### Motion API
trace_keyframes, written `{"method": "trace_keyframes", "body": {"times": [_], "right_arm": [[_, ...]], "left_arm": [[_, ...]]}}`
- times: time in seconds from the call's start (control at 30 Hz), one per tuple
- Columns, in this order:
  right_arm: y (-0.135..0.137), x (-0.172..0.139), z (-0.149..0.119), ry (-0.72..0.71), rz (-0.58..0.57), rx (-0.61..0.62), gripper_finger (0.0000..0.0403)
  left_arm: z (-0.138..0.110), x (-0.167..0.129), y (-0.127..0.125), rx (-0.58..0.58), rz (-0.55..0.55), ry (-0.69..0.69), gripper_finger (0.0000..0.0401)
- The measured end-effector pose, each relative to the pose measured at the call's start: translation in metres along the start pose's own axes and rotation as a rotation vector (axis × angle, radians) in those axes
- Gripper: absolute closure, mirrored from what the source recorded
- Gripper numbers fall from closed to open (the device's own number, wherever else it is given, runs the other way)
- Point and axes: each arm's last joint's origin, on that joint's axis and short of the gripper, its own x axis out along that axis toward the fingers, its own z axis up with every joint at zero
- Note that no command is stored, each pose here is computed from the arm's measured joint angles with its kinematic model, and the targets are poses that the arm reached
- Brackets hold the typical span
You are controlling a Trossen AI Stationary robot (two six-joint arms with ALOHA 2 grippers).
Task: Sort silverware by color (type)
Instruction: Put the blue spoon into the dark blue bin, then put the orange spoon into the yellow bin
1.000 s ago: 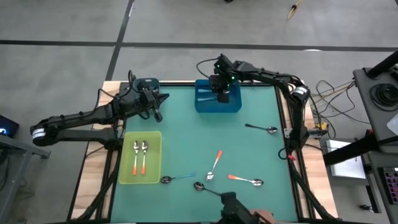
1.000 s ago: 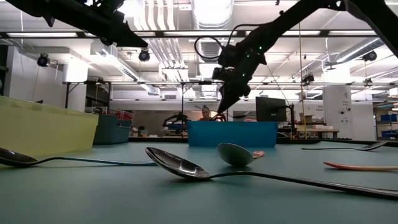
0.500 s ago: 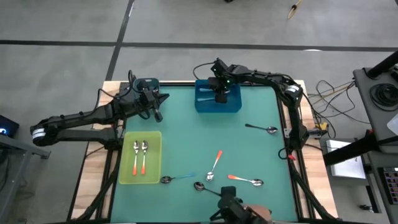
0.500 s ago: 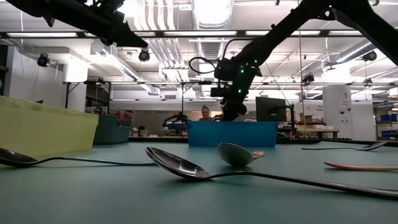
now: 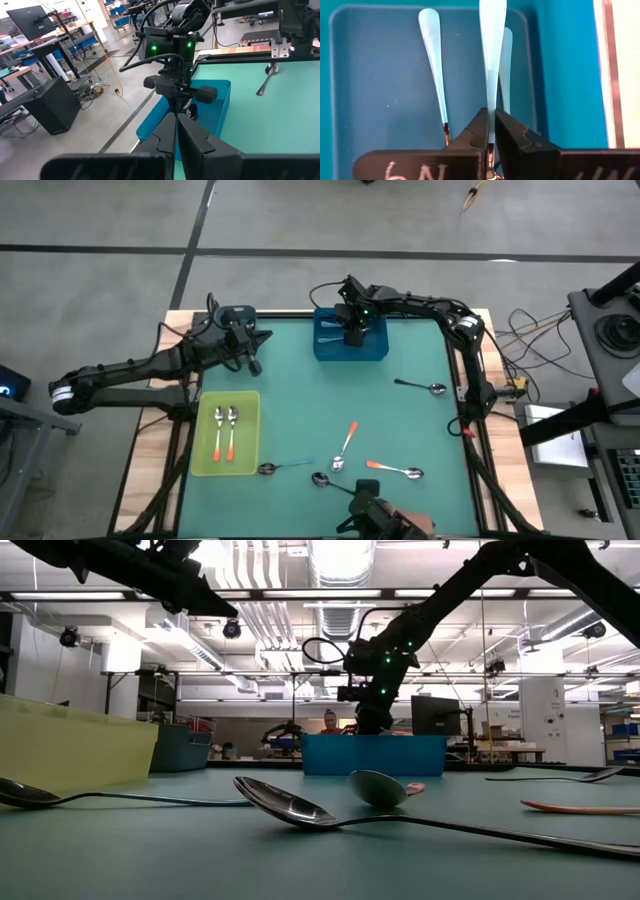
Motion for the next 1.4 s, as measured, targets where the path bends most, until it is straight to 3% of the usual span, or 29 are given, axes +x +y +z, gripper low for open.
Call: {"method": "trace_keyframes", "body": {"times": [0.4, 0.7, 0.87, 1.2, 1.4], "right_arm": [[0.000, 0.000, 0.000, 0.000, 0.001, 0.050, 0.0387], [0.000, 0.000, 0.001, -0.002, -0.015, 0.057, 0.0310], [-0.001, -0.003, 0.002, -0.003, -0.033, 0.079, 0.0295], [0.014, -0.059, 0.016, -0.027, -0.024, 0.284, 0.0326], [0.054, -0.104, 0.036, -0.092, 0.007, 0.188, 0.0350]], "left_arm": [[0.000, 0.000, 0.000, 0.000, 0.000, 0.000, 0.0401], [0.000, 0.000, 0.000, 0.000, 0.000, 0.000, 0.0401], [0.000, 0.000, 0.000, 0.000, 0.000, 0.000, 0.0401], [-0.002, 0.004, -0.001, -0.008, -0.004, 0.016, 0.0401], [-0.005, 0.009, -0.003, -0.086, -0.009, 0.035, 0.0401]]}}
